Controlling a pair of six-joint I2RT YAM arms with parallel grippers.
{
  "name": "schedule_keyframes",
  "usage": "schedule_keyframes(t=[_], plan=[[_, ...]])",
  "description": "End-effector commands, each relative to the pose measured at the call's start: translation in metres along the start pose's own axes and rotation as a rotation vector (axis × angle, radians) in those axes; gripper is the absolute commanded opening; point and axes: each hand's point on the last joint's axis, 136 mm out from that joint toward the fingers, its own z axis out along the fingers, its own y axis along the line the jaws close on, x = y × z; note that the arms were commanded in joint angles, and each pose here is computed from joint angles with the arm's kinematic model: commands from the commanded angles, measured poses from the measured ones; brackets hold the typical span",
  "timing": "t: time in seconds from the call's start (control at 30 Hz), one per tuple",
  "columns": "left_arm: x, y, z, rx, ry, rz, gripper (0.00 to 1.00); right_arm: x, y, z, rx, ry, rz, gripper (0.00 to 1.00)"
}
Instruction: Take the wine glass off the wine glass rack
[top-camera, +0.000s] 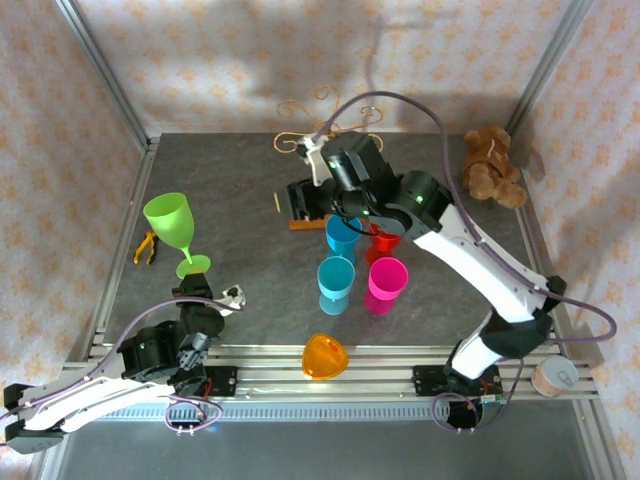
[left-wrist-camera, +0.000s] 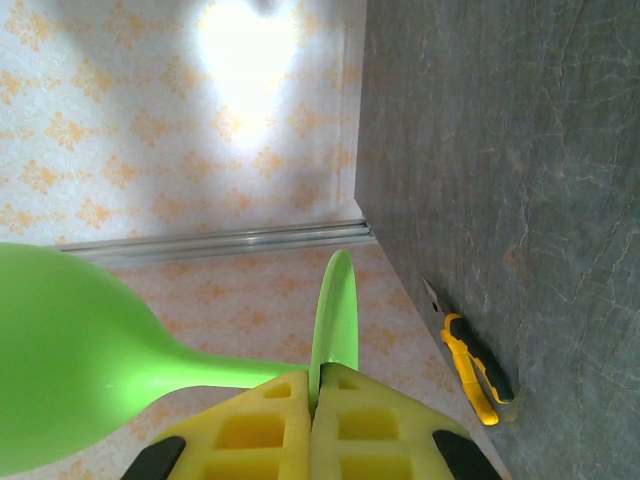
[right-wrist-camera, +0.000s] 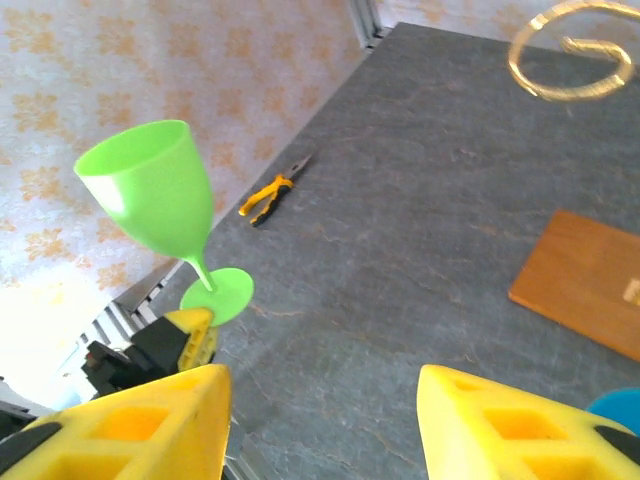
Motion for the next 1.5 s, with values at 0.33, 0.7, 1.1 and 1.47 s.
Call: schedule_keyframes(t=[0.33,0.7,1.1,1.47], plan=[[0.004,0.007,0.000,-0.042,0.045,-0.001,0.00,-0.022,0.064,0.079,-0.273,0.090,-0.168,0.63],[-0.002,-0.011,0.002,0.034,0.017,0.086,0.00,-0.017,0.080,0.112,-0.336,0.069,-0.222,0.63],[-0.011,-0.017,0.002,0.062,-0.001,0.187,0.00,-0.001,0.083,0.150,-0.328,0.073,-0.331,0.66],[-0.018,-0.021,0.002,0.063,-0.018,0.223,0.00,0.011,0.083,0.180,-0.352,0.081,-0.381,0.70]])
